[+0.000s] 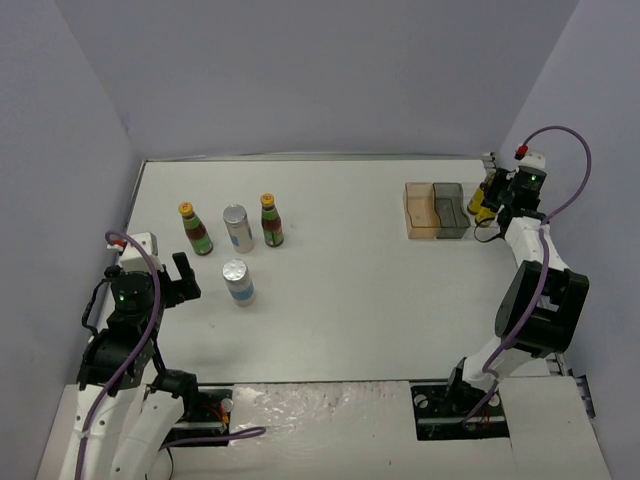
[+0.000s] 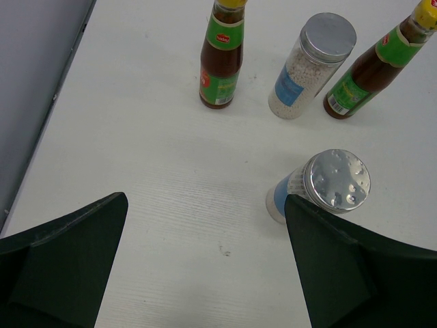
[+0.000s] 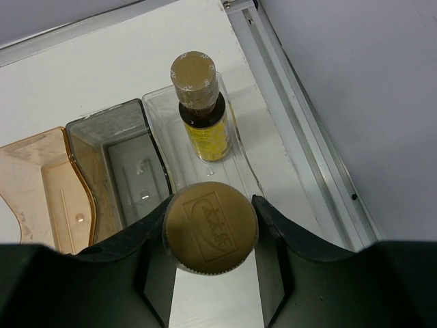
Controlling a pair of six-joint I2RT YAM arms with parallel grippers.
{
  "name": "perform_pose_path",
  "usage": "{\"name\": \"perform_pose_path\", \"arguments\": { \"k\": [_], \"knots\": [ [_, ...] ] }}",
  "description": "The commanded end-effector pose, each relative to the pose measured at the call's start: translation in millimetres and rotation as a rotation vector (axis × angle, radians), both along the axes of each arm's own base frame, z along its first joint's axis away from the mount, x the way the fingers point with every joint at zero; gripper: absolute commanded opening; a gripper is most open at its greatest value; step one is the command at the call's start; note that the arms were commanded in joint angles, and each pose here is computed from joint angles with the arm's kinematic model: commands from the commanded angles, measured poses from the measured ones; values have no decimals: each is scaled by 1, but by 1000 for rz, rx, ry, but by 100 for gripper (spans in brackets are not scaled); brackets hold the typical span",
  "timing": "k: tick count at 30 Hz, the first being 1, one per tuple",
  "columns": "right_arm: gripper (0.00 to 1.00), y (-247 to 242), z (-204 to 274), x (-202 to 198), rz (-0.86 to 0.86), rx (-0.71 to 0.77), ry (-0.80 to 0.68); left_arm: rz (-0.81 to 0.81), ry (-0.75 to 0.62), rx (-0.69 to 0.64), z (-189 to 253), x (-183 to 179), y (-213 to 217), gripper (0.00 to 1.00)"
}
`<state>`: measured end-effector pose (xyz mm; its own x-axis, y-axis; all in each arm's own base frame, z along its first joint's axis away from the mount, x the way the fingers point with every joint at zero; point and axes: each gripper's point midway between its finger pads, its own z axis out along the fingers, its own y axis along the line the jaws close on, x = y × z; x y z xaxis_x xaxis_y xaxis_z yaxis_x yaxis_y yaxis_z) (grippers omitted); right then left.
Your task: Organize the condiment bottles
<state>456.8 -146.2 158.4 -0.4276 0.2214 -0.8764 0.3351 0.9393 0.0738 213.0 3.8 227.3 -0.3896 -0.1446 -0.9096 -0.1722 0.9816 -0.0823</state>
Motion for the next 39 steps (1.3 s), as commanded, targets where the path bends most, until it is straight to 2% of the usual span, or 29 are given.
{"name": "perform_pose_path", "arguments": {
  "k": [1,16,25,27,32,34,35,37,39],
  "knots": [
    [0,-12,56,32,19,-67,-201,7,-76,-3,25,8,1,97],
    [0,-26,13,37,-27,-94,-152,7,-58,2,21,11,0,97],
    [11,-27,-19,34,-26,-87,-98,1,-58,1,21,11,-1,97],
    [16,-25,-23,34,-20,-82,-92,1,-62,0,22,11,-1,97],
    [43,-21,-23,30,-18,-67,-84,3,-68,0,23,10,0,97],
    [53,-18,-10,27,-23,-62,-98,3,-70,-3,23,10,0,97],
    [54,-18,-3,25,-31,-64,-110,1,-70,-2,23,10,0,97],
    [66,-14,16,20,-44,-69,-136,2,-78,-4,24,9,0,97],
    [71,-10,48,10,-65,-69,-176,0,-81,-6,25,9,-1,97]
  ]
}}
